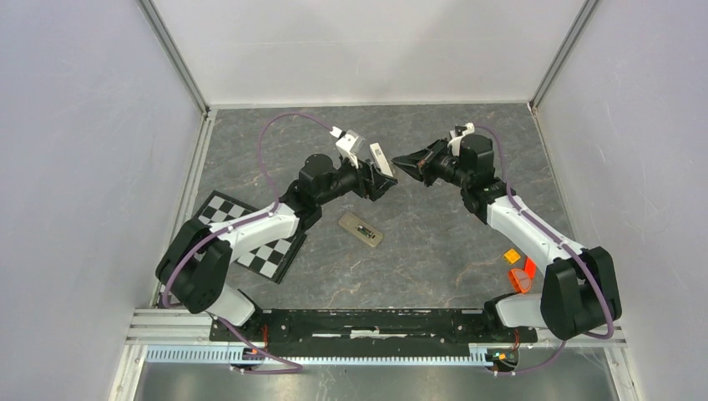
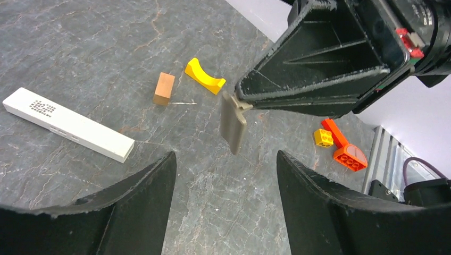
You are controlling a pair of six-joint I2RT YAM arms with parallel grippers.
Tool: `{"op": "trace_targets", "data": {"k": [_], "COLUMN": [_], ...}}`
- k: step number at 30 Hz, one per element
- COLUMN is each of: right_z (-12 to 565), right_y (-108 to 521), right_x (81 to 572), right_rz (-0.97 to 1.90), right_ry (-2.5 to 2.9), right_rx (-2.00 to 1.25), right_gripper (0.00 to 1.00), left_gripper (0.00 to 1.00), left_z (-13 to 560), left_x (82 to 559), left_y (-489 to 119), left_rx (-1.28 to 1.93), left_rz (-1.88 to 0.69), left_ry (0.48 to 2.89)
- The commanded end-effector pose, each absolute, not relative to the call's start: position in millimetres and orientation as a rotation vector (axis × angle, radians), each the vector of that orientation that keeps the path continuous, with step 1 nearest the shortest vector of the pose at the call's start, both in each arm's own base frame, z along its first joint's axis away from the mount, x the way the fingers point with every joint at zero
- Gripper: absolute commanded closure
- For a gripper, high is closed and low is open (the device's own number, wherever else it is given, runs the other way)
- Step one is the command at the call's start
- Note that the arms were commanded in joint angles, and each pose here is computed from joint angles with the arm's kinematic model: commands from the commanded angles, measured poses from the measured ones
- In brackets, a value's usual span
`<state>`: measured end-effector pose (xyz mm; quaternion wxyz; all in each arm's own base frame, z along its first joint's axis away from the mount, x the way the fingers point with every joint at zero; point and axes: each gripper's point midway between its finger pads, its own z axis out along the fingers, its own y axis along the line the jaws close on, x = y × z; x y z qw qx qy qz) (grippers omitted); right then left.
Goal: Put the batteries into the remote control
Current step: Pick up the battery cover at the center of the board.
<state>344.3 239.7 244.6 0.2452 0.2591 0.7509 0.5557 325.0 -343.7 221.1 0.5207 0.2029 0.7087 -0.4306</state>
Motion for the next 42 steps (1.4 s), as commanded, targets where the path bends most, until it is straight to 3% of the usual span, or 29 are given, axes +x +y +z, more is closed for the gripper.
{"op": "trace_targets", "data": {"k": [1, 4, 10, 25, 36, 40, 42], "right_z": [276.1, 278.1, 272.8, 256.1, 253.5, 256.0, 256.3], "right_y": [241.7, 241.5, 237.2, 228.5, 226.4, 225.5, 225.2], "right_x": [343.9, 345.5, 345.5, 352.5, 353.5, 351.8, 351.1], "right_rz": [1.614, 1.618, 1.587, 1.468, 1.454, 1.450, 1.448], "right_ry": [1.949, 1.941, 1.943, 1.959, 1.955, 1.949, 1.948], "right_rx": [0.697, 0.707, 0.740, 0.760, 0.770, 0.763, 0.760], "right_gripper": [1.00, 1.00, 1.00, 1.00, 1.00, 1.00, 1.00], "left_gripper": [0.25, 0.26, 0.54, 0.61, 0.59, 0.62, 0.69], "left_z": [242.5, 241.8, 233.8, 233.8, 225.6, 223.1, 222.2], "left_x": [330.3, 329.6, 338.4, 342.8, 336.7, 340.0, 341.5], "left_y": [-349.1, -355.0, -365.4, -370.5, -388.3, -390.4, -389.8], "left_rx": [0.559, 0.578, 0.621, 0.475, 0.462, 0.462, 0.459], "left_rz": [-0.971, -0.959, -0.854, -0.852, -0.871, -0.814, -0.796], "left_ry": [1.551, 1.543, 1.563, 1.642, 1.678, 1.676, 1.676]}}
